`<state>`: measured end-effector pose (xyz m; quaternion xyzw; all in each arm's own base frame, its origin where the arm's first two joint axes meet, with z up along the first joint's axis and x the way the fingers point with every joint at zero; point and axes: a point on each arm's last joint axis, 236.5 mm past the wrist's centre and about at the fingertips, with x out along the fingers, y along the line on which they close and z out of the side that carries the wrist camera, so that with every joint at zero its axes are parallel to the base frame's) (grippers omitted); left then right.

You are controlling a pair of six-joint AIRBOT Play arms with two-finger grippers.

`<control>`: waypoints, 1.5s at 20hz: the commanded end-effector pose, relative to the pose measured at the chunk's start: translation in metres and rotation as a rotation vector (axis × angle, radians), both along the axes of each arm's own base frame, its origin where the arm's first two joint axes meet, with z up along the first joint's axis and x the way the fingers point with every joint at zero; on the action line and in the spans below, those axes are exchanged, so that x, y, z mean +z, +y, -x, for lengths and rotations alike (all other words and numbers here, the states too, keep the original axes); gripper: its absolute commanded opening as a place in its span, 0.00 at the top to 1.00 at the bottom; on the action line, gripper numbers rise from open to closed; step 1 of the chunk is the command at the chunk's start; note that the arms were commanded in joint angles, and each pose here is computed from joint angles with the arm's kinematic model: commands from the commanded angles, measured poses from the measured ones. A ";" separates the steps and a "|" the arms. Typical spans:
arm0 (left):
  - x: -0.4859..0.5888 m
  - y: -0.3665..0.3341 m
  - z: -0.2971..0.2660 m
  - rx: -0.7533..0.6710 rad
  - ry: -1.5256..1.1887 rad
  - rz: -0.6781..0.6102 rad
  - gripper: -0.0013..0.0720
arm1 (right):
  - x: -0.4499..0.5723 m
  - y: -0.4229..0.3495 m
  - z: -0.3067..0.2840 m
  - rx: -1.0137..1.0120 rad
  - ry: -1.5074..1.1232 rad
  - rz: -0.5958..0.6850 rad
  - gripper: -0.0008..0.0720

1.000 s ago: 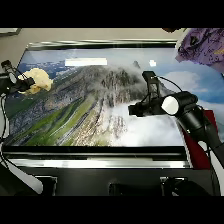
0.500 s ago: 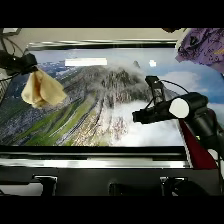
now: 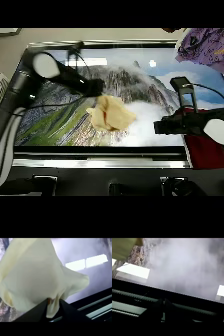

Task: Fold the clothes and pants, and hang the long-sleeved shirts on hangers.

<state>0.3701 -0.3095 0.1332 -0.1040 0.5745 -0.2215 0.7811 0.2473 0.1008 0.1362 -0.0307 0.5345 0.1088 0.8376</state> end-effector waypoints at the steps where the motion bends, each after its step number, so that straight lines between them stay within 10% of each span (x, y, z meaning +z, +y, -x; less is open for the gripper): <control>1: -0.071 -0.043 0.021 -0.050 0.100 -0.048 0.11 | 0.009 -0.014 0.007 -0.021 -0.033 0.026 0.89; 3: -0.081 -0.030 0.017 -0.071 0.119 -0.083 0.02 | 0.013 -0.015 -0.001 -0.054 -0.066 0.016 0.87; 6: -0.058 0.021 -0.007 -0.035 0.082 -0.090 0.02 | 0.025 -0.074 -0.022 -0.284 -0.171 0.169 0.36; 9: -0.042 0.086 -0.032 0.035 0.061 -0.106 0.02 | -0.026 -0.097 -0.028 -0.437 -0.078 0.077 0.42; 15: -0.044 0.170 -0.064 0.208 0.080 -0.111 0.02 | -0.148 -0.036 -0.009 -0.493 0.393 -0.632 0.37; 30: -0.068 0.187 -0.074 0.247 0.133 -0.123 0.02 | -0.233 -0.040 -0.031 -0.484 0.510 -0.695 0.33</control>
